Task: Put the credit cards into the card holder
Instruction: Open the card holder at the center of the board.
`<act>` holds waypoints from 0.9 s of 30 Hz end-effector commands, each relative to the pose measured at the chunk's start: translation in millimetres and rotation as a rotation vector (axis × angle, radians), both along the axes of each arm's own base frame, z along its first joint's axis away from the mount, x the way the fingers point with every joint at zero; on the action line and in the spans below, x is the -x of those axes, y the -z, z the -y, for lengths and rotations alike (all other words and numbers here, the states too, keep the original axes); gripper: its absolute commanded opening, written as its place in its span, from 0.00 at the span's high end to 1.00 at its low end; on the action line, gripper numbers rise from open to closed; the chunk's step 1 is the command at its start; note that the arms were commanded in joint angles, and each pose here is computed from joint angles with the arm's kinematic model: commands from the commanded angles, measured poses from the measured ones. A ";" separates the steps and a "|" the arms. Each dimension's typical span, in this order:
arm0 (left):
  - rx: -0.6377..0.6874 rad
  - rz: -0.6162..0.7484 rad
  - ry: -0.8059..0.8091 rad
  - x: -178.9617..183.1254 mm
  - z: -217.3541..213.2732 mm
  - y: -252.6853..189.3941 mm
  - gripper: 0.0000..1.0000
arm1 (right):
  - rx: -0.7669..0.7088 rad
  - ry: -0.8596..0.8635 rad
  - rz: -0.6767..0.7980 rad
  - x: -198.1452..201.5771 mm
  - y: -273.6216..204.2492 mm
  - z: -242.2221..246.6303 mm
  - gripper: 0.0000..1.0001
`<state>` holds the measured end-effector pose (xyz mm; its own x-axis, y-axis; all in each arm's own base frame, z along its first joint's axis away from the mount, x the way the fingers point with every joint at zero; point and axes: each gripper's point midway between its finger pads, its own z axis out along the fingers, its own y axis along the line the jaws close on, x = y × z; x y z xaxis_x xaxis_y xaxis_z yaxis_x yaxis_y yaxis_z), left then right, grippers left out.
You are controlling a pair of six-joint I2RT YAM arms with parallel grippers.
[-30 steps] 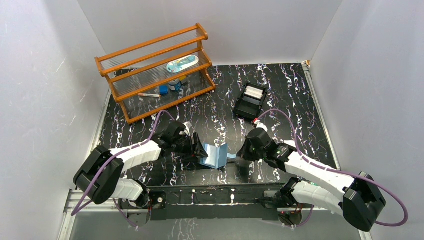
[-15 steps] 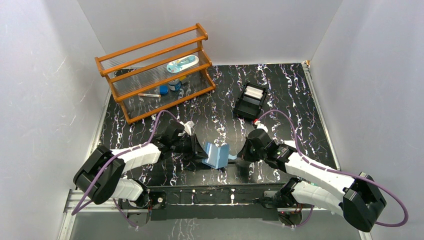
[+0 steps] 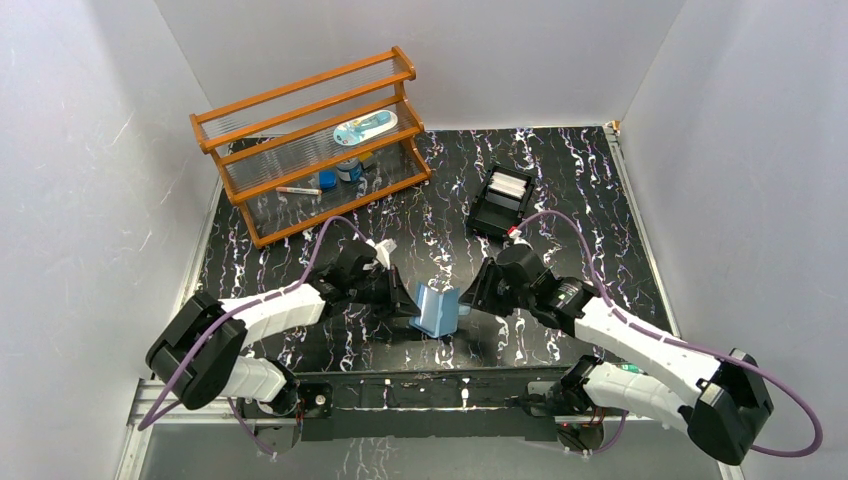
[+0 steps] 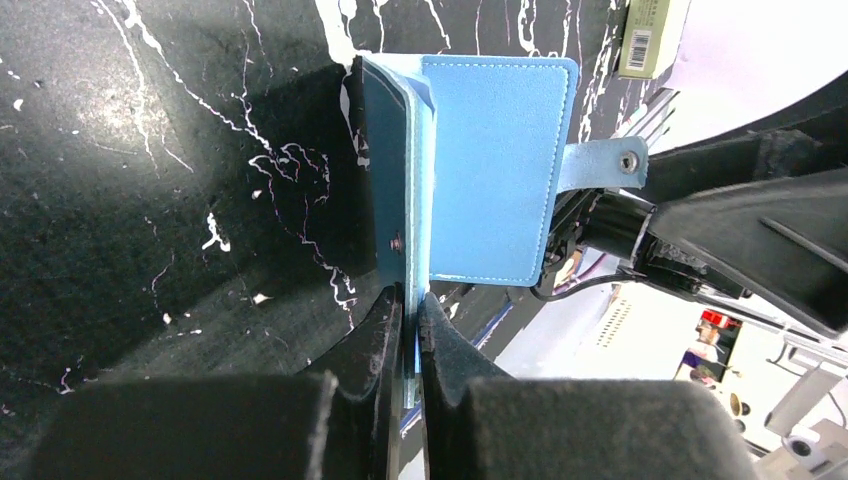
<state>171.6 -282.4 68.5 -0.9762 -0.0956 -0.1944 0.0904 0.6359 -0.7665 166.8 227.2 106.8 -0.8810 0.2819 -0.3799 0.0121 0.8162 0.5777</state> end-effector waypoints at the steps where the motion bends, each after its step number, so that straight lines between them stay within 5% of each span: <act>1: -0.025 0.062 -0.008 -3.4 1.7 -15.4 1.00 | -0.184 0.012 0.012 -5.1 -43.1 -25.1 0.51; 27: -0.087 0.074 -0.048 -2.6 -7.5 -12.4 1.00 | -0.146 -0.099 0.061 -35.1 -51.0 -75.1 0.38</act>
